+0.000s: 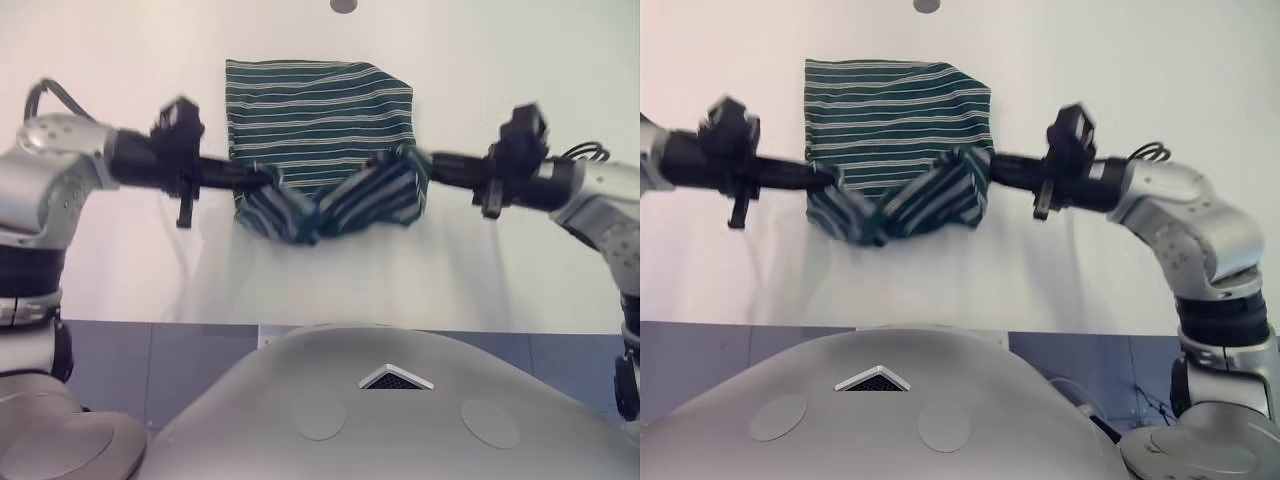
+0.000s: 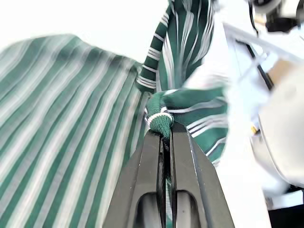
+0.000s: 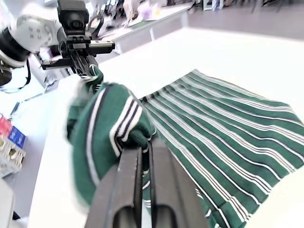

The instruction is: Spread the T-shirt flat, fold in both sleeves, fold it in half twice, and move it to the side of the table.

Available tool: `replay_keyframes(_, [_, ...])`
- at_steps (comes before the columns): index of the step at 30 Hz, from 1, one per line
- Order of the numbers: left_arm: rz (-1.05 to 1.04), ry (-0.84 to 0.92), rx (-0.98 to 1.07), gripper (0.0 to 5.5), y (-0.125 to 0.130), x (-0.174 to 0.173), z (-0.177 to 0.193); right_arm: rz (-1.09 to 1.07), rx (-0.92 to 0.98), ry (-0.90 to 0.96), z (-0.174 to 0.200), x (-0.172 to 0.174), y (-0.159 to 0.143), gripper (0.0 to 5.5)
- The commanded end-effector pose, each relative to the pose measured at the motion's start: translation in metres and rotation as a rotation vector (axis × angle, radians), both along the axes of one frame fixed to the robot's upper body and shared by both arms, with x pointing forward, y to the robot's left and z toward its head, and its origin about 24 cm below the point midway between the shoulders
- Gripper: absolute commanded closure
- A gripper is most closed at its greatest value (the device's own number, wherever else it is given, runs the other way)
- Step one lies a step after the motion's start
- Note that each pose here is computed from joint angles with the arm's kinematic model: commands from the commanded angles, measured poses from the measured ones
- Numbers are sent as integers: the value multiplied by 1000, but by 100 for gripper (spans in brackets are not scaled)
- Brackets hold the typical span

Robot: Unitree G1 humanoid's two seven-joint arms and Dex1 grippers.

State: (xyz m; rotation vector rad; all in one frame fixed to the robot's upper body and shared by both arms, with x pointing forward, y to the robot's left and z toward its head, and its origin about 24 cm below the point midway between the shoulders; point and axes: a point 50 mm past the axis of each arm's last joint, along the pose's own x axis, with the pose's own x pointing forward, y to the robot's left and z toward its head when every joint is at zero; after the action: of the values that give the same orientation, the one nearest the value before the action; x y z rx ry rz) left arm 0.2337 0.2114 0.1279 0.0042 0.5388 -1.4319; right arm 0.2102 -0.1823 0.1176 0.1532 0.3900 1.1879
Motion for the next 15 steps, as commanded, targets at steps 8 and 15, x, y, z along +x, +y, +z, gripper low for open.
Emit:
replay_keyframes(8, [736,-71,14,548,13,111,-31,-581,55,50,-21,134,-8,550])
replay_keyframes(15, [848,-101,84,548,1,135,-46,-636,-58,28,-35,164,4,550])
